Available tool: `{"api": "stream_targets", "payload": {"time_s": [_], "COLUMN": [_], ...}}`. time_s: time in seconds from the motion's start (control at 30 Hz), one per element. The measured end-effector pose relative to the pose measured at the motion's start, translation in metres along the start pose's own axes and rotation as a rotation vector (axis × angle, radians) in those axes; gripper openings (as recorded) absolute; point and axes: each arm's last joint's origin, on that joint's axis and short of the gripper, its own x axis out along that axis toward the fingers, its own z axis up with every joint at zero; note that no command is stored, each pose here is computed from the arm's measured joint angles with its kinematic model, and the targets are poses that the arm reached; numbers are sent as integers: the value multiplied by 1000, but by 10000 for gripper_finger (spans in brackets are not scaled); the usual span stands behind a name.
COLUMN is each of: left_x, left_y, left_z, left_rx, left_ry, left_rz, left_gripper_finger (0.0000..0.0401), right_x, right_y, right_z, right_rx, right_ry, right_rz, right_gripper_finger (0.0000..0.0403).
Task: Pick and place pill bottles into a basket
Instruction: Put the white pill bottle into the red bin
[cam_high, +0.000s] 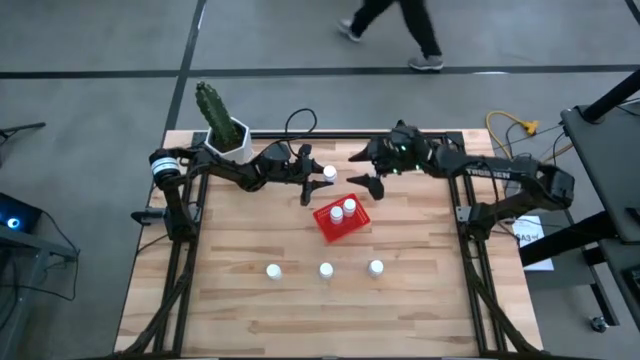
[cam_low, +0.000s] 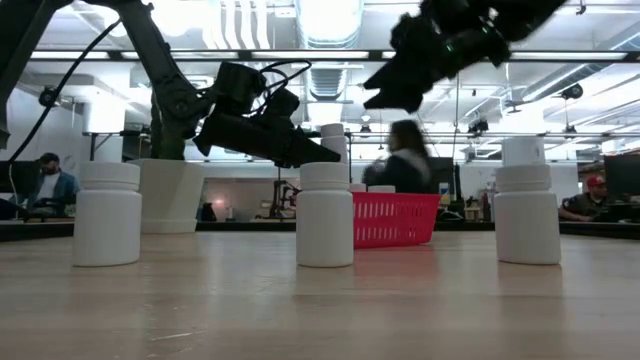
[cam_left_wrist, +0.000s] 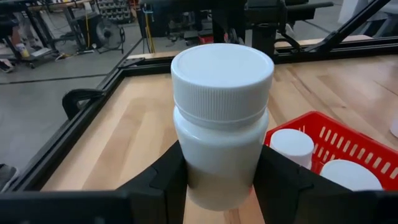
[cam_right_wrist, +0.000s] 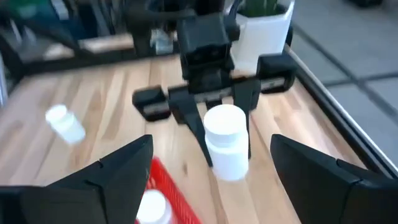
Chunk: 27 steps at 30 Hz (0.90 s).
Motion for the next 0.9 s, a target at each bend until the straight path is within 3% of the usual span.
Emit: {"api": "stream_targets", "payload": {"time_s": [0.4,0.9], "left_x": [3,16], "left_y": [2,12], "left_z": [6,29], "left_rx": [8,31], "left_ry": [-20,-14], "left_rz": [-10,-24], "left_gripper_finger": [132,132], "right_x": [-19,16], "right_y": [5,-5], "right_z": [77,82], "right_rx": [-88,-53], "right_ry": [218,429], "right_rz": [24,59], "right_gripper_finger": [292,288]}}
